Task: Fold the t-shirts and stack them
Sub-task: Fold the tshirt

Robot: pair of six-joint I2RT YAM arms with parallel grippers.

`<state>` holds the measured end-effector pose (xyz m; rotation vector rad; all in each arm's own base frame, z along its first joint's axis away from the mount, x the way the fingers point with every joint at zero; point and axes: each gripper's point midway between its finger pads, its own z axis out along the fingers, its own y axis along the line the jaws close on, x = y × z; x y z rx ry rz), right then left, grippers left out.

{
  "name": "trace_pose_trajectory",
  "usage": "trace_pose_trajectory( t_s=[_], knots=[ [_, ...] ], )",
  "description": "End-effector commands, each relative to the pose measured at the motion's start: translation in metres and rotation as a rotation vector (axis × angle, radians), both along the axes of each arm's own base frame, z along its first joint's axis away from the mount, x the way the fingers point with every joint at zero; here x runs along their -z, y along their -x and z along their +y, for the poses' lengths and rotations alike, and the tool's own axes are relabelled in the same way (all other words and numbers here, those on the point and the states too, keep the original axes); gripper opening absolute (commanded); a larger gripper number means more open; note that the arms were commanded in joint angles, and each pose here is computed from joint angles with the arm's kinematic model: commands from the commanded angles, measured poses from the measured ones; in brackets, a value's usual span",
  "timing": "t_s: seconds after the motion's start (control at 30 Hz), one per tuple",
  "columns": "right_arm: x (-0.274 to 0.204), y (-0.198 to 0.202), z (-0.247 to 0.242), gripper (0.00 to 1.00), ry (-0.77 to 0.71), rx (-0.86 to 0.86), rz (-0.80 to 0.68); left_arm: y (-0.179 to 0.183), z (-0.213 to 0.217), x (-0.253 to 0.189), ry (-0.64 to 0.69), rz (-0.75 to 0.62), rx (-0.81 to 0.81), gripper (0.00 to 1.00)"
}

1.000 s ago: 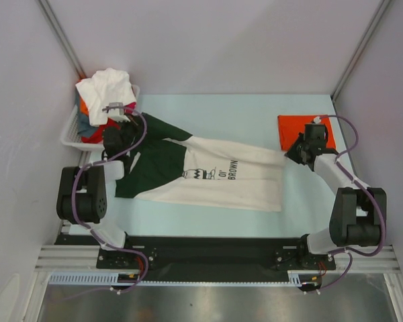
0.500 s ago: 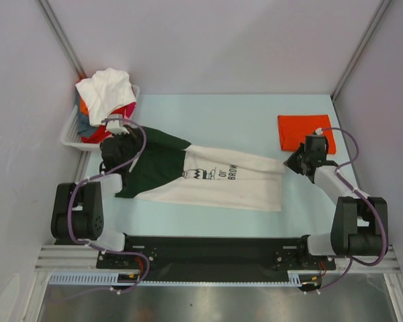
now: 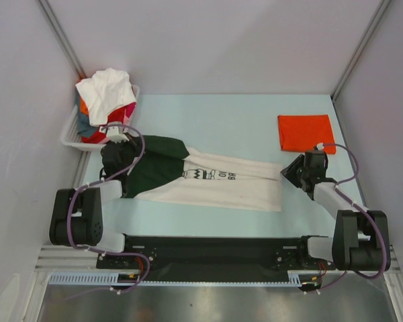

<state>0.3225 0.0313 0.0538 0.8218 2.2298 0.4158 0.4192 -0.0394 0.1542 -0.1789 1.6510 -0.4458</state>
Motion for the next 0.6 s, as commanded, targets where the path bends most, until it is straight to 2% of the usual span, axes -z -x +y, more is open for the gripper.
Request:
trace_pose_trajectory(
  t_s=[0.0, 0.03, 0.13, 0.23, 0.4, 0.57],
  knots=[
    [-0.028, -0.011, -0.004, 0.39, -0.003, 0.034, -0.136, 0.008, 0.002, -0.014, 0.046, -0.033, -0.002, 0.00],
    [-0.032, -0.011, -0.006, 0.46, 0.001, 0.038, -0.156, 0.011, 0.000, -0.013, 0.060, -0.035, 0.002, 0.01],
    [-0.042, -0.012, -0.009, 0.53, 0.026, 0.039, -0.196, 0.014, -0.003, -0.016, 0.071, -0.049, 0.019, 0.04],
    [-0.051, -0.020, -0.002, 0.54, 0.048, -0.006, -0.198, 0.015, -0.006, -0.015, 0.087, -0.041, 0.035, 0.04],
    [-0.067, -0.043, 0.028, 0.47, 0.092, -0.115, -0.166, 0.015, -0.011, -0.006, 0.115, -0.011, 0.057, 0.05],
    [-0.065, -0.058, 0.059, 0.41, 0.105, -0.179, -0.134, 0.018, -0.009, 0.006, 0.152, 0.056, 0.032, 0.13]
  ],
)
